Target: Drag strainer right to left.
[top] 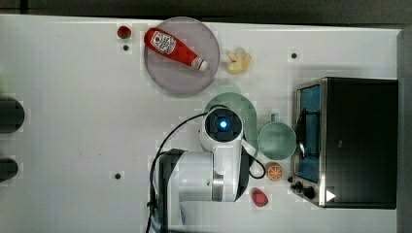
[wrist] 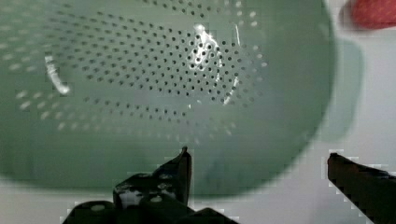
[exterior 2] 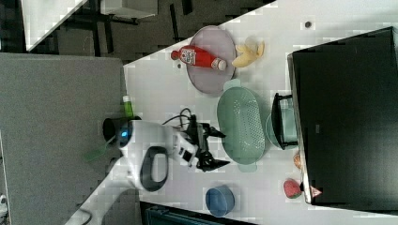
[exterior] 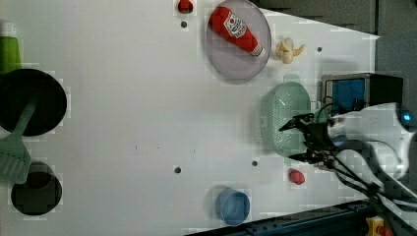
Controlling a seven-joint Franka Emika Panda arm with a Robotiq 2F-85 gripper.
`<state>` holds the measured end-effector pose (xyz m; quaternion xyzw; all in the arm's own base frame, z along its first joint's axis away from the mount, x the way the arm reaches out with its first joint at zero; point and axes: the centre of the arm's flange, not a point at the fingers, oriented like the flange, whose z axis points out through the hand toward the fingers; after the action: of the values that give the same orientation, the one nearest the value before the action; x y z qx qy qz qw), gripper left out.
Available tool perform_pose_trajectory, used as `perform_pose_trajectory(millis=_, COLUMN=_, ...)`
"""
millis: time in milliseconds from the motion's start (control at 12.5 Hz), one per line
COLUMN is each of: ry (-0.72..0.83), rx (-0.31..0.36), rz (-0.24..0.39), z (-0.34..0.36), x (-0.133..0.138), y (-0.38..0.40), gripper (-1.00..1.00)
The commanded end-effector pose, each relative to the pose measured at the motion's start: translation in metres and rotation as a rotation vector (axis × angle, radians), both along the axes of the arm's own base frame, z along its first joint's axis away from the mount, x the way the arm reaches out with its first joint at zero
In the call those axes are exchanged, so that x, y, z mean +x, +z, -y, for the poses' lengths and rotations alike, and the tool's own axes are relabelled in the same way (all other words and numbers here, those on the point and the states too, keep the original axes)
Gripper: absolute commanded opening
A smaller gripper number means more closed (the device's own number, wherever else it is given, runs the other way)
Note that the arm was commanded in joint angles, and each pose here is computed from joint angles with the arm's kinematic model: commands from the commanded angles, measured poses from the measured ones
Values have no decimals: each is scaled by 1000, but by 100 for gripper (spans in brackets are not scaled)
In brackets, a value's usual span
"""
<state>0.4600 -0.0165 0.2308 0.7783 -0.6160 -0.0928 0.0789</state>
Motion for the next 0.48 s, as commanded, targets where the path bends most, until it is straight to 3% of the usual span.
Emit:
perform_pose_trajectory(millis=80, ry=-141, rx=-30, rz=158, z=8, x=29, y=6, gripper=100)
perform_pose_trajectory(millis=320, ry=-136, rx=-28, rz=144, z=3, x=26, y=-49, gripper=100)
perform_pose_trajectory(millis=480, ry=-161, rx=-26, rz=170, z=-5, x=27, y=-64, gripper=100)
